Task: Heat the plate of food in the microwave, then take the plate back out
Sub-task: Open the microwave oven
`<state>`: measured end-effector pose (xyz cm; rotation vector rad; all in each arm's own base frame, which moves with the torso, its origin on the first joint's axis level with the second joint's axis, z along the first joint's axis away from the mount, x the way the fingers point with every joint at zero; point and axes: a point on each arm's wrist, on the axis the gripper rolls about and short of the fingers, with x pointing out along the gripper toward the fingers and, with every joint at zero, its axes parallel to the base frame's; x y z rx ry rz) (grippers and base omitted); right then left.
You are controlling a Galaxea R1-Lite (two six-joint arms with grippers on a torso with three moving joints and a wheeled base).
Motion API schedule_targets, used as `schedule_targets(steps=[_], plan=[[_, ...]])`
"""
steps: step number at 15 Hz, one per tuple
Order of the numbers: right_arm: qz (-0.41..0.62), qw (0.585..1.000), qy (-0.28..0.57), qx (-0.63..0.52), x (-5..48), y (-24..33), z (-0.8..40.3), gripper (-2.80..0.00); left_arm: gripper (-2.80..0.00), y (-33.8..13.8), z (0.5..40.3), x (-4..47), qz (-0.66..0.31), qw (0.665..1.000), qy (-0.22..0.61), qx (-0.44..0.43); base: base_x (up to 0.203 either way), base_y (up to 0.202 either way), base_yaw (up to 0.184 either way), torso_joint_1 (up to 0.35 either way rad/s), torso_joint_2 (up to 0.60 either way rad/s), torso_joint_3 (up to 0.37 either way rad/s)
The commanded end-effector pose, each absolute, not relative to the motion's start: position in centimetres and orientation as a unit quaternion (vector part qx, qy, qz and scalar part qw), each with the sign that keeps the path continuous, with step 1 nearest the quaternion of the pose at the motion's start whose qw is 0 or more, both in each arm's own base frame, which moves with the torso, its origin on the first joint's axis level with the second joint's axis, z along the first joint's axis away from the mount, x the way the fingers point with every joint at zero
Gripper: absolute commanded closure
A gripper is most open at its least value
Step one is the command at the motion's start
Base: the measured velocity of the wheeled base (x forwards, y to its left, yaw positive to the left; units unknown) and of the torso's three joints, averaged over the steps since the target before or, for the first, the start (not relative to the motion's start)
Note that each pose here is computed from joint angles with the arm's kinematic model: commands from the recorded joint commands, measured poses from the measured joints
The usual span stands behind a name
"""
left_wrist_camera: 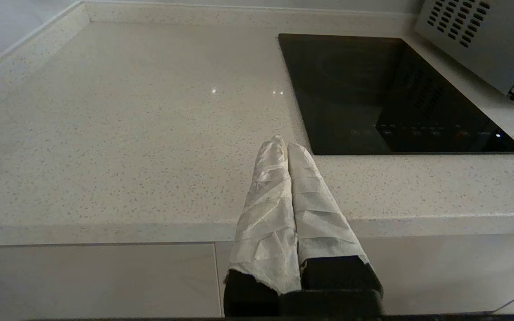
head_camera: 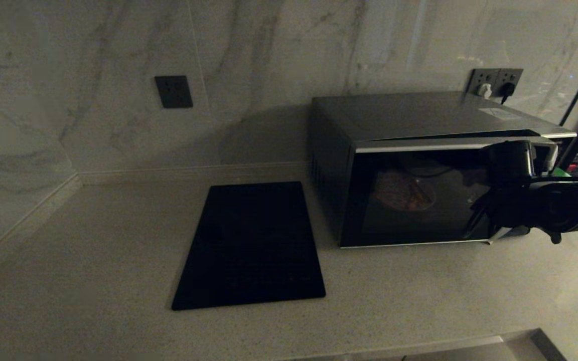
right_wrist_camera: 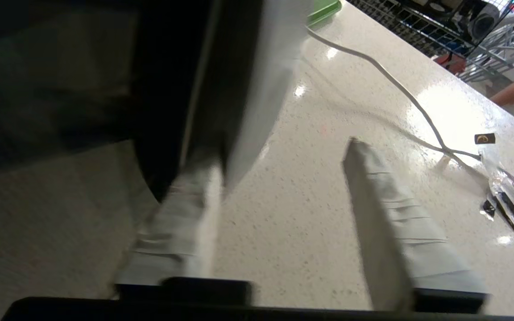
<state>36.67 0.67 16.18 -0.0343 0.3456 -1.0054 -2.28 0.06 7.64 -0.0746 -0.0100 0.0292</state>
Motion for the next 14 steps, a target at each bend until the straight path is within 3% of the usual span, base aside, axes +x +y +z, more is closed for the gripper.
schedule_targets(steps=[1,8,13,14], plan=[[-0.469,0.871,0.147,-0.003,35.8,1.4,17.6,-2.8,0.0,0.1,7.6,-2.3,0.015,0.999,-0.004,-0.038,0.0,0.0,0.0,0.0,0.0,0.0],[-0.386,0.917,0.097,0.026,31.1,6.1,22.6,-2.8,0.0,0.1,7.6,-2.3,0.015,0.999,-0.004,-0.038,0.0,0.0,0.0,0.0,0.0,0.0],[-0.37,0.927,0.019,0.052,23.6,4.5,30.4,-2.8,0.0,0.1,7.6,-2.3,0.015,0.999,-0.004,-0.038,0.0,0.0,0.0,0.0,0.0,0.0],[-0.368,0.928,0.002,0.048,21.5,3.9,32.1,0.0,0.0,0.1,7.6,-2.3,0.015,0.999,-0.004,-0.038,0.0,0.0,0.0,0.0,0.0,0.0]])
